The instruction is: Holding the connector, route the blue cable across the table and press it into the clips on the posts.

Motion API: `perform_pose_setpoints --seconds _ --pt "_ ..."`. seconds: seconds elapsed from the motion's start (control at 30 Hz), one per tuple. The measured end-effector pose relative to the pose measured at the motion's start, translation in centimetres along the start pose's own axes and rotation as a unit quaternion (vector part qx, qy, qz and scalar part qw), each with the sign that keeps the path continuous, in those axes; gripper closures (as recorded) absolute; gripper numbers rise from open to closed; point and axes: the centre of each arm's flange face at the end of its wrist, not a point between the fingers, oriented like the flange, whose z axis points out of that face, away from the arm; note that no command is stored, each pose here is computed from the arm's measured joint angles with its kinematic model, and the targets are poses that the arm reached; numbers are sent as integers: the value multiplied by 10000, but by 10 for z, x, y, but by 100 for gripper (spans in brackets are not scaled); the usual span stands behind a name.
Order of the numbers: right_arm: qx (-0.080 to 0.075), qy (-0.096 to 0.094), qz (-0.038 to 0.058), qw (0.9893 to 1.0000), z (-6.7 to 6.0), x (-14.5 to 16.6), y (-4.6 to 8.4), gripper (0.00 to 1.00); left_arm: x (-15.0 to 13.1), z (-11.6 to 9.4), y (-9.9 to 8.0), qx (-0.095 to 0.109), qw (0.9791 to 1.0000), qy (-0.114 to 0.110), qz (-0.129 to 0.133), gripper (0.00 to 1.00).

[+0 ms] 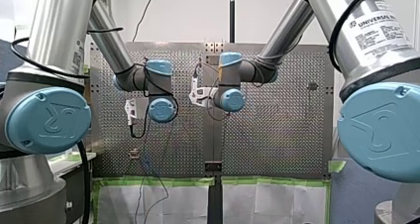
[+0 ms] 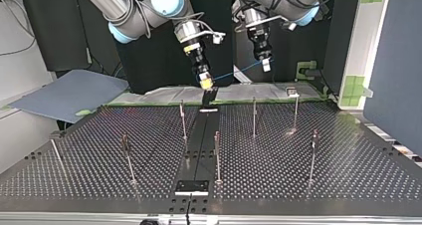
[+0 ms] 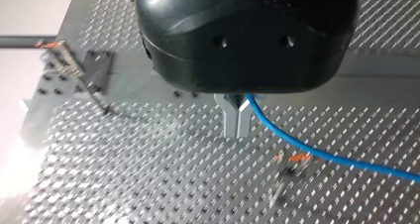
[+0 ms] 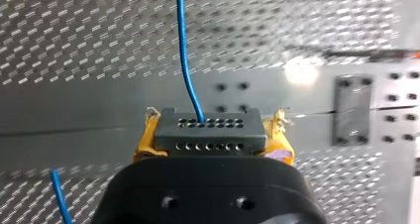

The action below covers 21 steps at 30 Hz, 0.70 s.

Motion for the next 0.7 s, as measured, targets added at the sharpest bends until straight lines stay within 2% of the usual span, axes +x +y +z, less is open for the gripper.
perform_pose_setpoints --seconds 0.1,0.2,0.33,0.53,0.7 --pt "101 11 44 9999 6 9 -2 100 -9 1 5 -163 9999 -10 10 100" --pt "215 -61 71 9997 10 11 -6 100 -18 2 12 -340 9994 -9 37 100" --pt "272 -133 80 9995 15 14 -9 100 -31 5 21 -563 9983 -19 122 100" --pt "290 -176 61 9994 25 26 -12 100 -53 17 27 -594 9981 -160 19 100" --pt "335 -181 40 9993 34 40 -19 100 -69 27 36 -589 9978 -258 -137 100"
